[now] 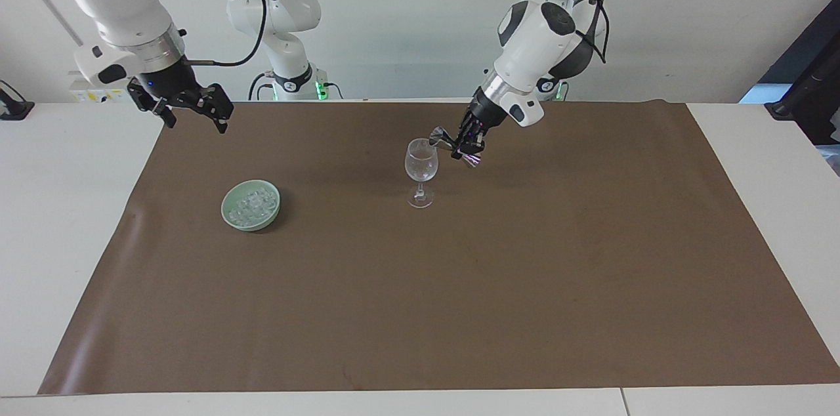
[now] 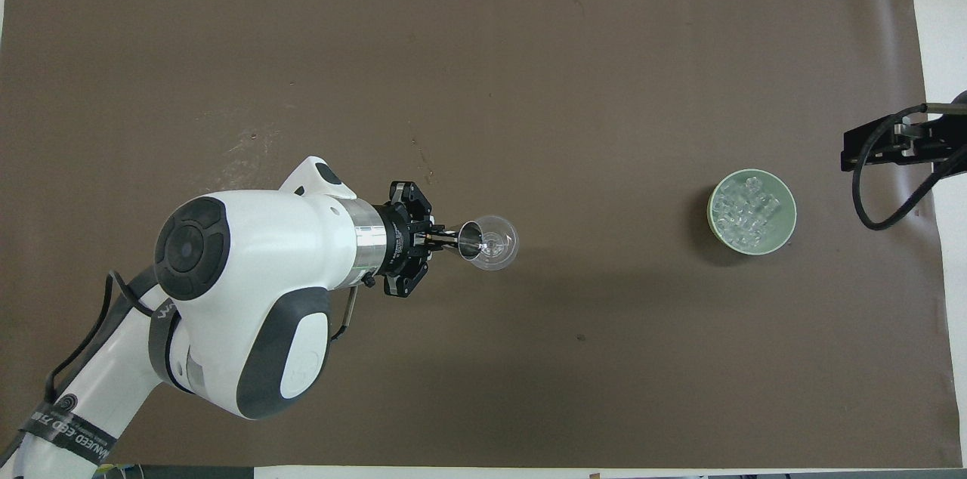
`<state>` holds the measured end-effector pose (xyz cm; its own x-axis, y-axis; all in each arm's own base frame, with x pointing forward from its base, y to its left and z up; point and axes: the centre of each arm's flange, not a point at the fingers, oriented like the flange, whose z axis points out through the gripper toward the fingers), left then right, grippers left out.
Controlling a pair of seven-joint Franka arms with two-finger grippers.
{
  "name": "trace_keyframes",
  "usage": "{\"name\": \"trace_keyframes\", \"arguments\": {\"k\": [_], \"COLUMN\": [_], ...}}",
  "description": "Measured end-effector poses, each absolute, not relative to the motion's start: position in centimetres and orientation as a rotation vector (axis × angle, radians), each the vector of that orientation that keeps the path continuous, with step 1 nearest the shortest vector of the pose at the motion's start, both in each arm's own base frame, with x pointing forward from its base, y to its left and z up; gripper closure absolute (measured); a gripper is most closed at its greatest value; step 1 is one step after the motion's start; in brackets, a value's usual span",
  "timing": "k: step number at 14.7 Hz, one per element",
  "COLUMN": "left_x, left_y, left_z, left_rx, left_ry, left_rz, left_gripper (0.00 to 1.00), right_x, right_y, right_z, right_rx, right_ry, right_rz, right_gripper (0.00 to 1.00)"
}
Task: Pour wine and add ice with both arms
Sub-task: 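Tilt the silver cup with the left gripper to pour into the glass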
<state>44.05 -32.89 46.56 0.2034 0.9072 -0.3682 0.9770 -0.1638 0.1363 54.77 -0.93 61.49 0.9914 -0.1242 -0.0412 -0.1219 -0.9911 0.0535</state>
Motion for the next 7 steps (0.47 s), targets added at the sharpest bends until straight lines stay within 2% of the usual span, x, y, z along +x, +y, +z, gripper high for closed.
{"name": "trace_keyframes", "arguments": {"k": [7], "left_x": [45.0], "left_y": [-34.4], "left_z": [47.9], "left_rx": [2.260], "left_ry": [1.741], "left_rz": [-0.051], "left_gripper": [0.78], "right_x": [54.8], "right_y": [-0.9], "right_z": [61.5], "right_rx": [3.084], "right_ry": [-0.191], "right_rz": [-0.069], "right_gripper": [0.00]}}
